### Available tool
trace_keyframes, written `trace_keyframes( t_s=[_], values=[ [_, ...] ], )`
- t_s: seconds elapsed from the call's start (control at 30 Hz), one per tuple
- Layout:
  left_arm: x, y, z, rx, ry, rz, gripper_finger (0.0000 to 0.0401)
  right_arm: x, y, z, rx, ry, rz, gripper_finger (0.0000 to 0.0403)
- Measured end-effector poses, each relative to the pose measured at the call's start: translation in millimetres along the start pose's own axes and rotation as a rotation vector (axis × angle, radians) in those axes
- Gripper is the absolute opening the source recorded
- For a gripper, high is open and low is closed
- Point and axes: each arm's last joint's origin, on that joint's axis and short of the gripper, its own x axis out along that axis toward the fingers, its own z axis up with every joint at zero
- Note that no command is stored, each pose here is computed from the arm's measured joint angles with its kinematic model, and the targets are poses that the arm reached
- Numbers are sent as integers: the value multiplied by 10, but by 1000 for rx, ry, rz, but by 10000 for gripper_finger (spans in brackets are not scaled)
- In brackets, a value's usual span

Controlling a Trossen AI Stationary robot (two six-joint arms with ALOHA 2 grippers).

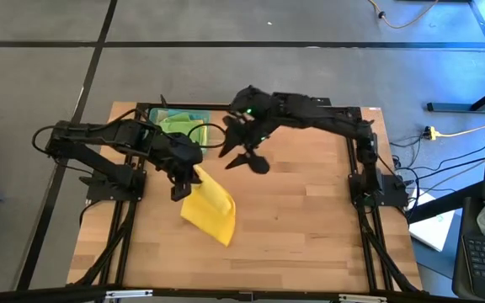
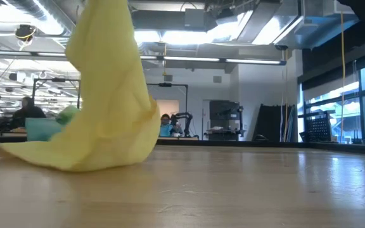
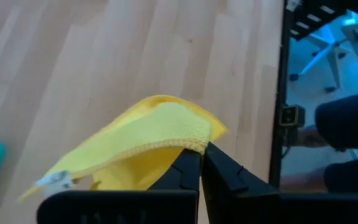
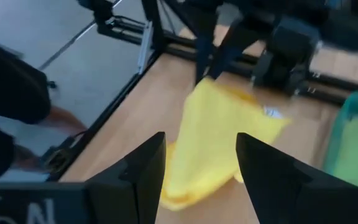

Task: Fold microfiber towels
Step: Fold the yellow microfiber cloth

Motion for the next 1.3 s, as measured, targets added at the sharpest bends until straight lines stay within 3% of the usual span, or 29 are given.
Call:
trace_keyframes(
  t_s=[0.3, 0.5, 0.7, 0.83, 1.03, 1.3],
  values=[
    [-4, -49, -23, 55, 73, -162, 0, 511, -41, 26, -196, -70, 15, 197],
    [-112, -97, -11, 208, 65, -221, 0, 699, -80, 43, -238, -122, 9, 197],
    [-255, -86, 51, 261, 16, -225, 0, 850, -64, 87, -266, -178, -6, 197],
    [-257, -112, 49, 305, 24, -293, 0, 838, -78, 138, -297, -227, -21, 197],
    [-311, -147, 41, 412, 24, -359, 0, 842, -72, 122, -283, -215, -5, 197],
    [-767, -244, 154, 596, -169, -396, 0, 802, -152, 60, -158, -178, -1, 197]
  ],
)
